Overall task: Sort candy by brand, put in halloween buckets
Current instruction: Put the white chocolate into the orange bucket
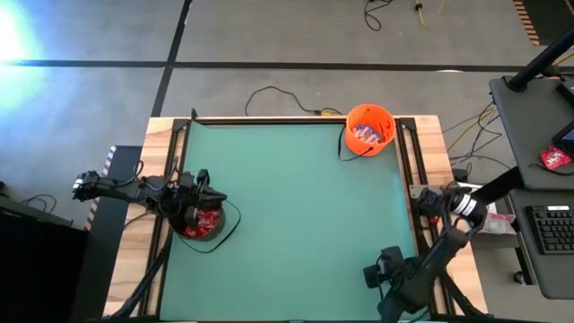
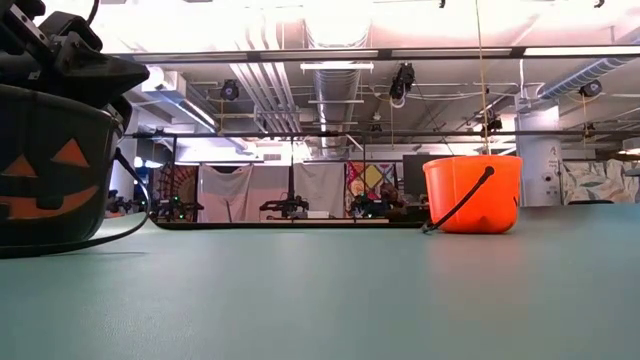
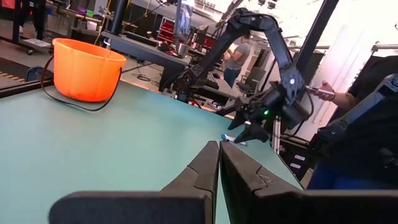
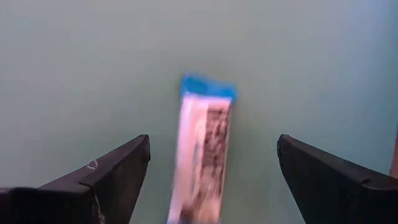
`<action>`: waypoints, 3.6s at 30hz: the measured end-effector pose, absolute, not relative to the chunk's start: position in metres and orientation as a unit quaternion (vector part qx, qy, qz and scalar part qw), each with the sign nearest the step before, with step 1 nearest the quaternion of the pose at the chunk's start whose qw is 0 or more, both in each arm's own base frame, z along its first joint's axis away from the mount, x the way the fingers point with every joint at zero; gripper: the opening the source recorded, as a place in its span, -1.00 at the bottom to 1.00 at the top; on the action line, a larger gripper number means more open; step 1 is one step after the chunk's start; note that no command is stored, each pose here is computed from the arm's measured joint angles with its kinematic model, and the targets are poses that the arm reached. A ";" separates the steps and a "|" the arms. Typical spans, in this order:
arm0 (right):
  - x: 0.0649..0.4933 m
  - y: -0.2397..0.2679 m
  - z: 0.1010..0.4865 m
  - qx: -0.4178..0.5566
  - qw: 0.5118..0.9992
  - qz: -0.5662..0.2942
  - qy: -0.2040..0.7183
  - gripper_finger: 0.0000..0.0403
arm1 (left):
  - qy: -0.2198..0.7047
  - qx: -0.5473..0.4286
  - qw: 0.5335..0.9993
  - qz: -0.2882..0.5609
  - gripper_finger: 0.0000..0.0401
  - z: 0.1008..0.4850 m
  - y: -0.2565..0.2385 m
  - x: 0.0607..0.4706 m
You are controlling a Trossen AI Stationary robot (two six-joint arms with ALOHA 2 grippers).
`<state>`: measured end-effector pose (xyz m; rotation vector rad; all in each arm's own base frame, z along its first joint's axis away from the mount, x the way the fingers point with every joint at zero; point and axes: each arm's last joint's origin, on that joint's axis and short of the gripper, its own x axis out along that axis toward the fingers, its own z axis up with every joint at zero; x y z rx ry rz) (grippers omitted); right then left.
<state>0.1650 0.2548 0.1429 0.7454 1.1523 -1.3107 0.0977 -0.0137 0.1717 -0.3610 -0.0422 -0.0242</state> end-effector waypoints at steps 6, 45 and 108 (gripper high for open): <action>0.167 0.256 0.117 0.254 0.608 -0.594 0.462 0.69 | -0.021 -0.180 0.983 -0.012 -1.00 0.172 -0.014 0.098; 0.195 0.289 0.130 0.181 0.620 -0.631 0.430 0.69 | -0.021 -0.179 0.983 -0.012 -1.00 0.172 -0.014 0.098; 0.184 0.157 0.176 0.233 0.620 -0.665 0.346 0.69 | -0.021 -0.180 0.983 -0.012 -1.00 0.172 -0.014 0.098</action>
